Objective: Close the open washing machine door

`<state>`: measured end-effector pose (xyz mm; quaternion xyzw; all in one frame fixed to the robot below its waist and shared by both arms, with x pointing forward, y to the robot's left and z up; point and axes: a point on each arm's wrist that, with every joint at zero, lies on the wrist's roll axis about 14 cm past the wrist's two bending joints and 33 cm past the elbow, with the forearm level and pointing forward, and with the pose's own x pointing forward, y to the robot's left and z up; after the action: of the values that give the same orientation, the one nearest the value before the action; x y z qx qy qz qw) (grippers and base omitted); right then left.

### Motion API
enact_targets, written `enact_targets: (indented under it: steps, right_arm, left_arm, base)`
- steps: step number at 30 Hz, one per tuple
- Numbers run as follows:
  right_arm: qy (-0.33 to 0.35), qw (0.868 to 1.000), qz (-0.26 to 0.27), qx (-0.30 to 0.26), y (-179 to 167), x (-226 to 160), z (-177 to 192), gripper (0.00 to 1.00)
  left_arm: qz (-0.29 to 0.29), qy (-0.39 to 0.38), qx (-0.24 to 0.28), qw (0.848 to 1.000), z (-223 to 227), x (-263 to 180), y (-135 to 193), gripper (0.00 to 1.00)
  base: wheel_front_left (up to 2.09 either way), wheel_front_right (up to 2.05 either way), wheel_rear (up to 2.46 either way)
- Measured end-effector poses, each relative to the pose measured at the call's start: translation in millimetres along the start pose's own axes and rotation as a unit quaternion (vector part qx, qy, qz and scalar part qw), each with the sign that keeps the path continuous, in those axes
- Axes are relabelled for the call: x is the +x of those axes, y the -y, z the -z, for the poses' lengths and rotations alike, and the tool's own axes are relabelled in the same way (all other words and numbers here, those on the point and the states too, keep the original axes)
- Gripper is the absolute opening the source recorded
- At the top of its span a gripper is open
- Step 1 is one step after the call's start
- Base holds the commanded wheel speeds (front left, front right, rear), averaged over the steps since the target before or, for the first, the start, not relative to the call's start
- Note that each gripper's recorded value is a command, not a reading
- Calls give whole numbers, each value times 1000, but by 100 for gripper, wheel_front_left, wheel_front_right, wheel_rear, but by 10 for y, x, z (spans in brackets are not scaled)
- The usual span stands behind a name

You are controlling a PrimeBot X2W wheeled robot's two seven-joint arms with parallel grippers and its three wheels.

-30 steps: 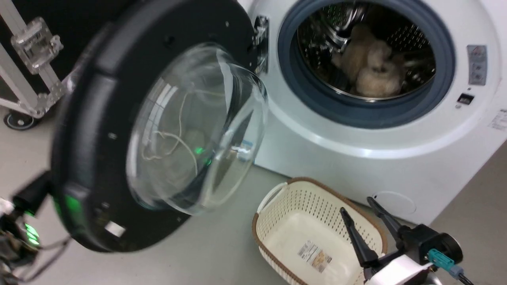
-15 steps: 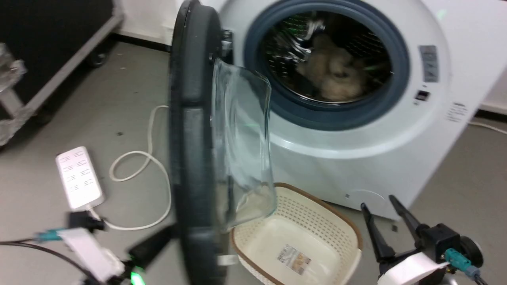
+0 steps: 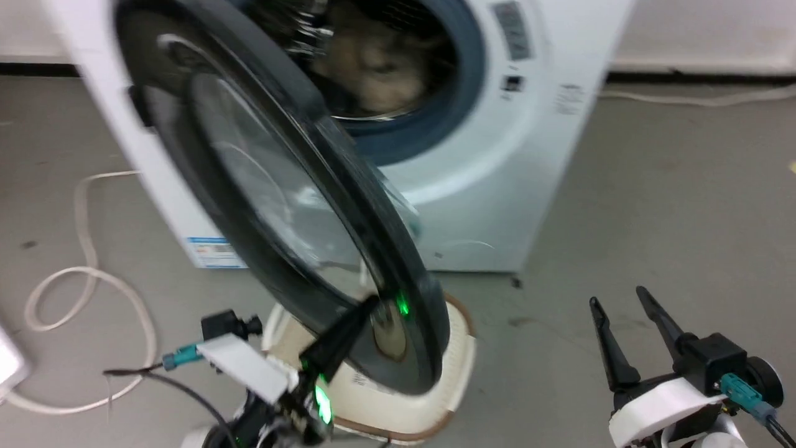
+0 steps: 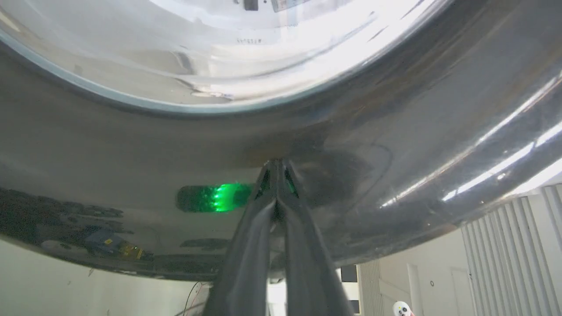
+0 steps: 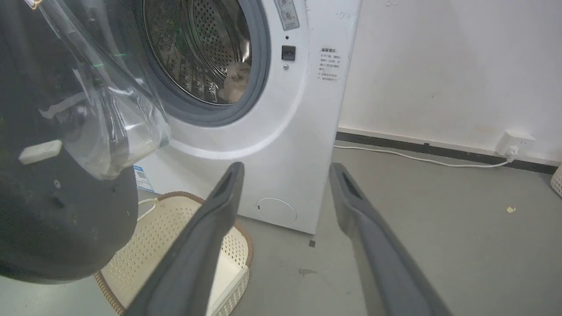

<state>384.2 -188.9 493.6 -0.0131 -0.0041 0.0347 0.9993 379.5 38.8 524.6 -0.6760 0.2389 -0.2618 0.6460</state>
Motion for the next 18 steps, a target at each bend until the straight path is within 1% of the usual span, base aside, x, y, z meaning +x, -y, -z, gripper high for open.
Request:
enact_targets:
  steps: [5, 9, 13, 18]
  right_arm:
    - [-27, 998, 52, 1, 329, -187, 160, 100]
    - [-46, 996, 77, 3, 470, -294, 285, 100]
    - [-57, 995, 85, 3, 512, -321, 360, 100]
    - [-60, 995, 76, 9, 444, -268, 393, 100]
  left_arm:
    - [5, 3, -21, 1000, 16, 489, -85, 0]
    - [7, 6, -36, 999, 30, 801, -132, 0]
    - [2, 13, -32, 999, 23, 1044, -162, 0]
    - [18, 22, -29, 999, -17, 1232, -14, 0]
  base:
    - [0, 0, 0]
    - [0, 0, 0]
    - [0, 0, 0]
    - [0, 0, 0]
